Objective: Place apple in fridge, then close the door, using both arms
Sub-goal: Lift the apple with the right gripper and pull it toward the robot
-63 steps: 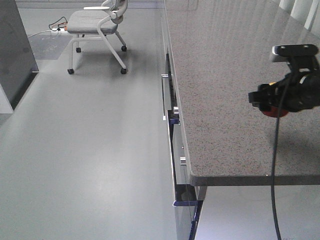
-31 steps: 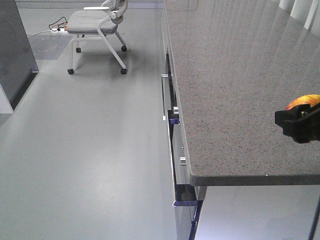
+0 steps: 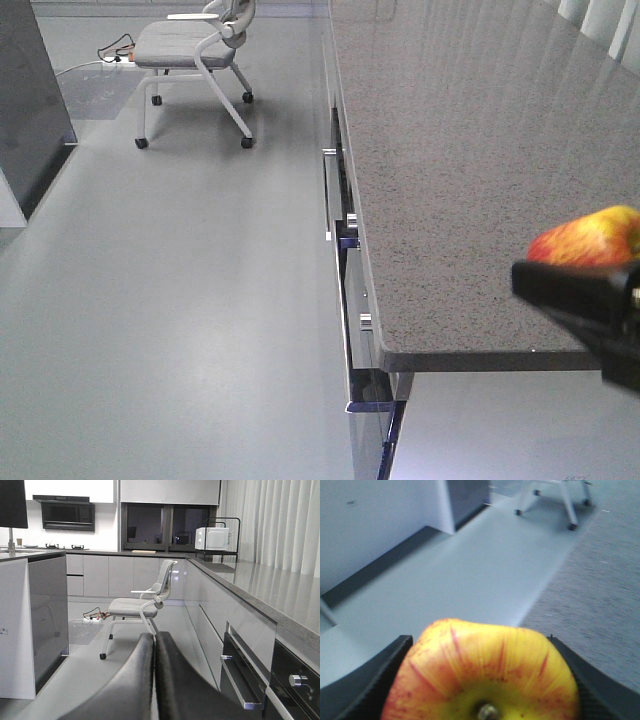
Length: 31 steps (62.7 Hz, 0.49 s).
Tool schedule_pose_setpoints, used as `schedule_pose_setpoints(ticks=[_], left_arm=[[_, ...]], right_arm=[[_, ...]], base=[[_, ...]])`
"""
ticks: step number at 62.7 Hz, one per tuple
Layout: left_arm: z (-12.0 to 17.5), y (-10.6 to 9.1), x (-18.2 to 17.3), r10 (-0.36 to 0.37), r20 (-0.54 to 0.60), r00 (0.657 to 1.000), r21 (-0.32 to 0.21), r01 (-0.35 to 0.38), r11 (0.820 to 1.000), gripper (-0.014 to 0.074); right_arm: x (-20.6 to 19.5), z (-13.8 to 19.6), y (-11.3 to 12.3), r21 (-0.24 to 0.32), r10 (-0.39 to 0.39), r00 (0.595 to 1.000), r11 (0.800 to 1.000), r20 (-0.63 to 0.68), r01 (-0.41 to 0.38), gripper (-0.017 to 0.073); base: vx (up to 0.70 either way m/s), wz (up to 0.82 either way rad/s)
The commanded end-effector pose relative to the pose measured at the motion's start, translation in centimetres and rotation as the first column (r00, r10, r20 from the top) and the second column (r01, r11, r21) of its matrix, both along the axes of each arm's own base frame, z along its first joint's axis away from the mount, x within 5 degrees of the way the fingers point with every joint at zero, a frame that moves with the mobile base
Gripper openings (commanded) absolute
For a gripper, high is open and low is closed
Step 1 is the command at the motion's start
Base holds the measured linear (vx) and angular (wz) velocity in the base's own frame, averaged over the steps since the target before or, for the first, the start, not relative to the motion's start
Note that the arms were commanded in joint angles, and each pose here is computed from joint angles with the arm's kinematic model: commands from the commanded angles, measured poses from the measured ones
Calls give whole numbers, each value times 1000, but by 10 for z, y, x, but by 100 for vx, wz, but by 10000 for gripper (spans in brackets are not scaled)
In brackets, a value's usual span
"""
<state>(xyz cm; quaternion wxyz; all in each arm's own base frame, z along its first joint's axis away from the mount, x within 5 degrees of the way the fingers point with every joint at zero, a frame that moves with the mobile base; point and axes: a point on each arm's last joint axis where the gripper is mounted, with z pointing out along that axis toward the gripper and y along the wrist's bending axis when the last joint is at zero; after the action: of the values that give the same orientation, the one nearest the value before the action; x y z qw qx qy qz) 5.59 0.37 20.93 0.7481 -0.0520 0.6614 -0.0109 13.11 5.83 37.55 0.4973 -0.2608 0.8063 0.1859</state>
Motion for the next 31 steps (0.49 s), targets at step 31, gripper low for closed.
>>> schedule_pose_setpoints(ticks=[31], left_arm=[[1, 0, -1, 4, 70, 998, -10, -3, 1000, -6]], right_arm=[[-62, -45, 5, 35, 127, 988, 992, -92, -124, 413]], base=[[0, 0]])
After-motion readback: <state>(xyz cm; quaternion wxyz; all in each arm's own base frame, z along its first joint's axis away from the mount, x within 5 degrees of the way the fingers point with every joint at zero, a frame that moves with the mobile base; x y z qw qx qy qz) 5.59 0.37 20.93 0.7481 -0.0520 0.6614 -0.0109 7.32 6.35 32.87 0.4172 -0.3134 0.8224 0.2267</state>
